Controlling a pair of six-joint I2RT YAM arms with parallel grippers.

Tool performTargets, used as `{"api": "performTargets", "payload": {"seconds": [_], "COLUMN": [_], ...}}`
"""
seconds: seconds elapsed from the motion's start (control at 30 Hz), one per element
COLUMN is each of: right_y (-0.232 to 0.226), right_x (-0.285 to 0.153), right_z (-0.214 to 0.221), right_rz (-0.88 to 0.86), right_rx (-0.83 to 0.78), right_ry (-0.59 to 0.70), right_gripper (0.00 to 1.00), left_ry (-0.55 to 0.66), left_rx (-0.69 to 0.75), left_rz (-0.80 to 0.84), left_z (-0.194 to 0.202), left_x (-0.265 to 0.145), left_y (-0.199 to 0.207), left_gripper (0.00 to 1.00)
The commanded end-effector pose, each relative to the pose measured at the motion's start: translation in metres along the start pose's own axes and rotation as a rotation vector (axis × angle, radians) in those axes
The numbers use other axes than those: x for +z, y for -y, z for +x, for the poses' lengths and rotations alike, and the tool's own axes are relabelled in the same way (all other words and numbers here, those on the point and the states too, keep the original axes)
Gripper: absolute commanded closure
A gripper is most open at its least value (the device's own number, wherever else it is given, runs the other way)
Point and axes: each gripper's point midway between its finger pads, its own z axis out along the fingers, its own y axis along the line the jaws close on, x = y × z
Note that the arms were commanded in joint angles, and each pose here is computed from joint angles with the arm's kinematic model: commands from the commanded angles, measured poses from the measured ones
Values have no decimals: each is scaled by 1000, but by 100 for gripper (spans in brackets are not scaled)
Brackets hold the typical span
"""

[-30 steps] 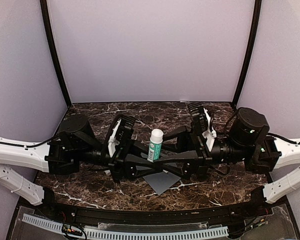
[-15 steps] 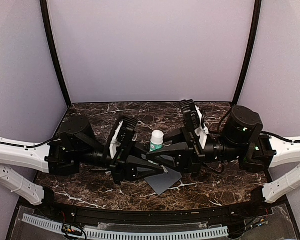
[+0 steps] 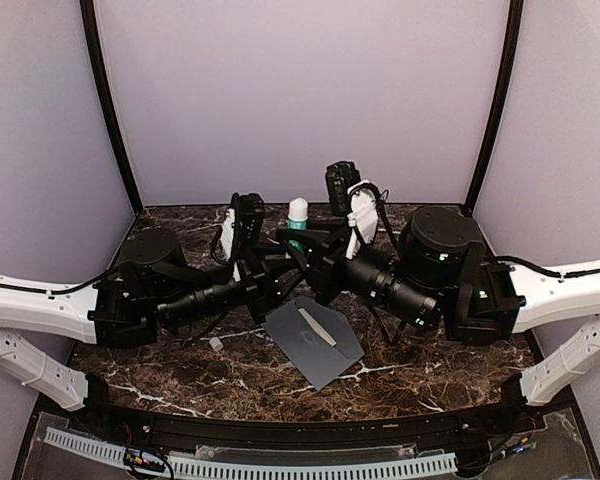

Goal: Place the letter into the envelope and seal it

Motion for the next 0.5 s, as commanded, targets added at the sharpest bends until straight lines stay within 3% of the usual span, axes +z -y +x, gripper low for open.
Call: {"api": "performTargets", "payload": {"seconds": [0.0, 0.17, 0.43, 0.47], "right_y": [23, 29, 15, 10], "right_x": [15, 22, 20, 19], "right_z": [26, 33, 35, 35], "right_rz": [251, 360, 261, 223], "right_rx": [-49, -61, -58, -61], "right_ry": [-42, -45, -58, -62], "right_gripper": [100, 100, 100, 90], "left_ry": [70, 99, 101, 94], "left_rx": [25, 27, 27, 29], "left_rz": [-131, -185, -168, -142], "left_z": [-11, -14, -14, -11], "left_x": [2, 2, 0, 1], "left_y": [-13, -18, -13, -9], "left_gripper": [100, 100, 100, 100]}}
